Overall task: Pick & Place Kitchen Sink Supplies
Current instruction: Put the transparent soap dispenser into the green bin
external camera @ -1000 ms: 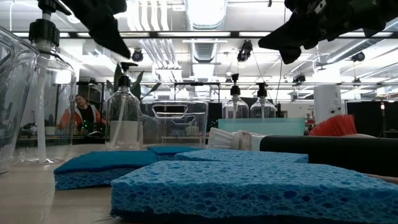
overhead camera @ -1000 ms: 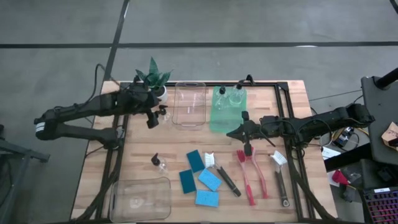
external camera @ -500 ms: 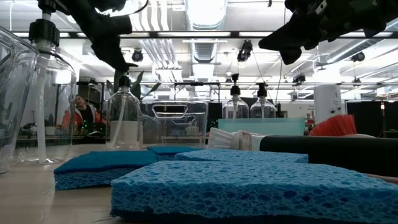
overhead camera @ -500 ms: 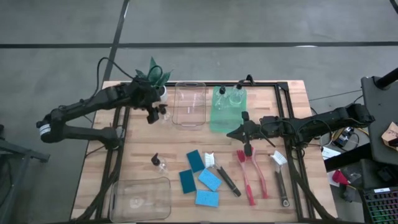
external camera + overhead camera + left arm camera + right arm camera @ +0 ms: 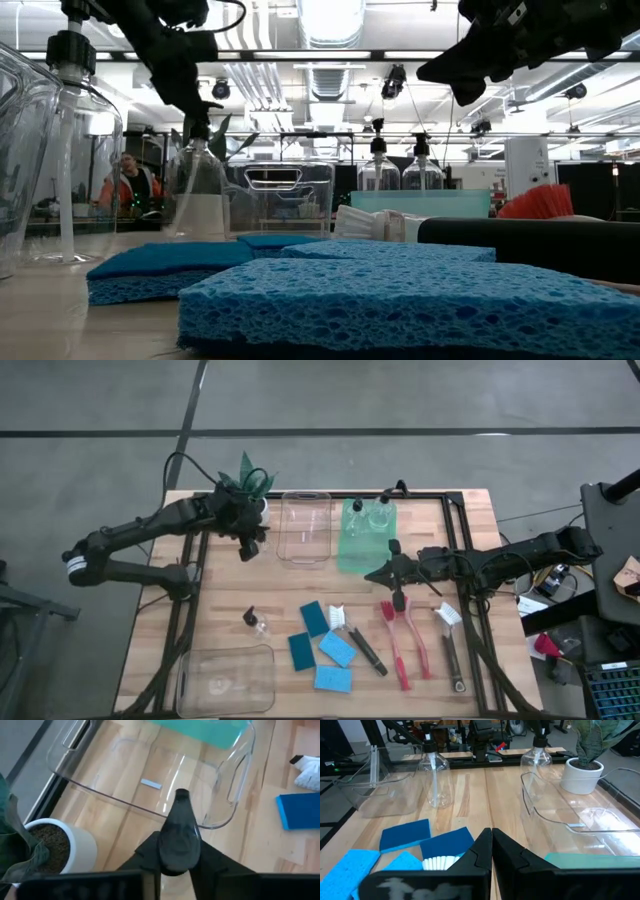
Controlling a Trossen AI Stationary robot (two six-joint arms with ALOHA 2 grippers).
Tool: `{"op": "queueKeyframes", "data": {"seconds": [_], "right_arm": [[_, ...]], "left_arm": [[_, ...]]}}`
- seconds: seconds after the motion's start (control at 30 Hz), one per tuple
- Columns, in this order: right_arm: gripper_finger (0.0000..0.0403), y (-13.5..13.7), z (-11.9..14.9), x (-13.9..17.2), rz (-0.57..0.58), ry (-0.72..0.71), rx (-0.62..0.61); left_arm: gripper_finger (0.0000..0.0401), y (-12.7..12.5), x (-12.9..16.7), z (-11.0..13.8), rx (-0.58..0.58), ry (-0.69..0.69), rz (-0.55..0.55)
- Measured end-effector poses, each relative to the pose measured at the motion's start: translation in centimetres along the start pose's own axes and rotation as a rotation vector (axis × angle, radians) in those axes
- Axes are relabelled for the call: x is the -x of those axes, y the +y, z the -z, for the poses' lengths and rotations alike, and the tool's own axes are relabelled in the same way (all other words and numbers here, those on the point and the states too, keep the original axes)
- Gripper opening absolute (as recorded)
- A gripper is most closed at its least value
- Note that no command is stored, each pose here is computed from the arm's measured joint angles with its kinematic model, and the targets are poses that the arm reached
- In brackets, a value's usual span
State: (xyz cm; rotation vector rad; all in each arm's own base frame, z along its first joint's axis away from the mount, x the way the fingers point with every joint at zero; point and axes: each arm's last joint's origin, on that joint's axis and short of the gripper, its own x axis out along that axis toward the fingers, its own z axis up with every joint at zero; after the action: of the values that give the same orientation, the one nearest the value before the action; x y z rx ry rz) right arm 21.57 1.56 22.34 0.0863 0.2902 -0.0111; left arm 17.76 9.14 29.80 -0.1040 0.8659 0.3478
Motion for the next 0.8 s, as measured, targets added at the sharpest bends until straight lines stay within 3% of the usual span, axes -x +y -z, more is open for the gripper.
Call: {"op": "queueKeyframes", "data": {"seconds": [0.1,0.53,0.8], "right_arm": [[0.0008,0.0,0.0,0.0,0.0,0.0,-0.002],[0.0008,0.0,-0.1,0.1,-0.001,-0.009,-0.015],[0.0008,0.0,-0.8,0.8,-0.007,-0.071,-0.016]], "left_arm": [[0.0039,0.0,0.4,-0.2,0.006,-0.009,-0.001],[0.0033,0.0,3.7,-2.0,0.051,-0.15,0.016],[0.0029,-0.4,4.8,-4.0,0.101,-0.391,0.196]]}}
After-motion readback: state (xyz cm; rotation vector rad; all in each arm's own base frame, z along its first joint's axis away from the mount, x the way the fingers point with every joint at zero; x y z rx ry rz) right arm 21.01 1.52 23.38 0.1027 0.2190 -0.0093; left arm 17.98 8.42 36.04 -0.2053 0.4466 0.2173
